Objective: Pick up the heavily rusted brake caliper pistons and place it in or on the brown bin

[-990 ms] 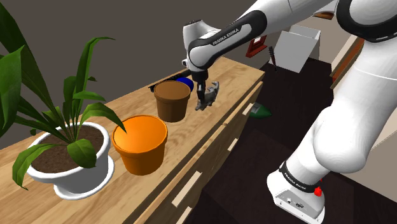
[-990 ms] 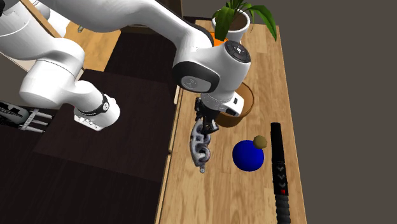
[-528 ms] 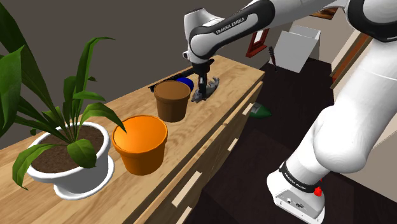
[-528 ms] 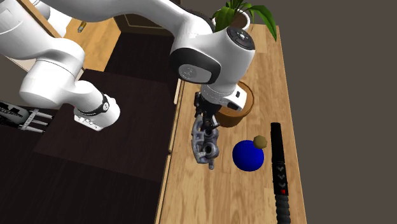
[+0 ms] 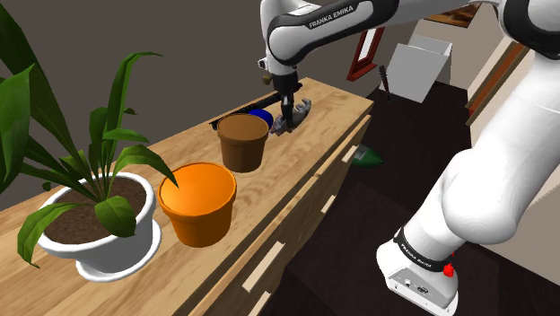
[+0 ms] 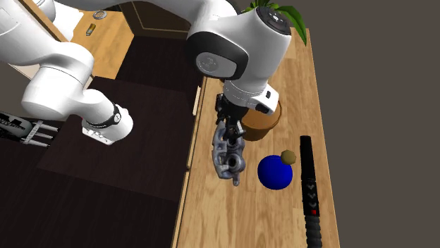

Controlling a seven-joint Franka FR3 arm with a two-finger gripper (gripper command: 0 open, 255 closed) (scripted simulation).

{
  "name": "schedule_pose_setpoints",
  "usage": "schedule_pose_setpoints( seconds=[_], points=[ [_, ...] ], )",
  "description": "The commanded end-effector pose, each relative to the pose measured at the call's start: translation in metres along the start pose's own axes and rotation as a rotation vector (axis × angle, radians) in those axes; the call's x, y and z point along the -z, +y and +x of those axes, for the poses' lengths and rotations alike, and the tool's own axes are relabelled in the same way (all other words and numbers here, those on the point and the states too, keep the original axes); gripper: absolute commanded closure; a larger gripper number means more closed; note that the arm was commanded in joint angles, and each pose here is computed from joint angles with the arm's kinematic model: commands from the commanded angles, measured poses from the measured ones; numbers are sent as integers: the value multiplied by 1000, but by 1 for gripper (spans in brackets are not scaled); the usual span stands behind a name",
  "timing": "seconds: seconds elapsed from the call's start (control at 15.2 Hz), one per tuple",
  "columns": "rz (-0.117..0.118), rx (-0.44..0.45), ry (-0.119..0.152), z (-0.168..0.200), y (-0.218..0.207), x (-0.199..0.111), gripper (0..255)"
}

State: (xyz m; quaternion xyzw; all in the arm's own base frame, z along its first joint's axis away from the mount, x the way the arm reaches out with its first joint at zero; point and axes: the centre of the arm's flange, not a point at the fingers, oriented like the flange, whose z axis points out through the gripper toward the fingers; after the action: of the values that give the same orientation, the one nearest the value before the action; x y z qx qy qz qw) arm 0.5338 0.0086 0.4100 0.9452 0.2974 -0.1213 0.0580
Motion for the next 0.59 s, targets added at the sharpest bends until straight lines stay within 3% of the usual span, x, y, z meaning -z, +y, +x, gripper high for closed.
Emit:
schedule_pose_setpoints(
  seconds=[0.0, 0.53],
  points=[
    [0, 0, 1, -3, 0, 11, 255],
    [0, 0, 1, -15, 2, 52, 255]
  ],
)
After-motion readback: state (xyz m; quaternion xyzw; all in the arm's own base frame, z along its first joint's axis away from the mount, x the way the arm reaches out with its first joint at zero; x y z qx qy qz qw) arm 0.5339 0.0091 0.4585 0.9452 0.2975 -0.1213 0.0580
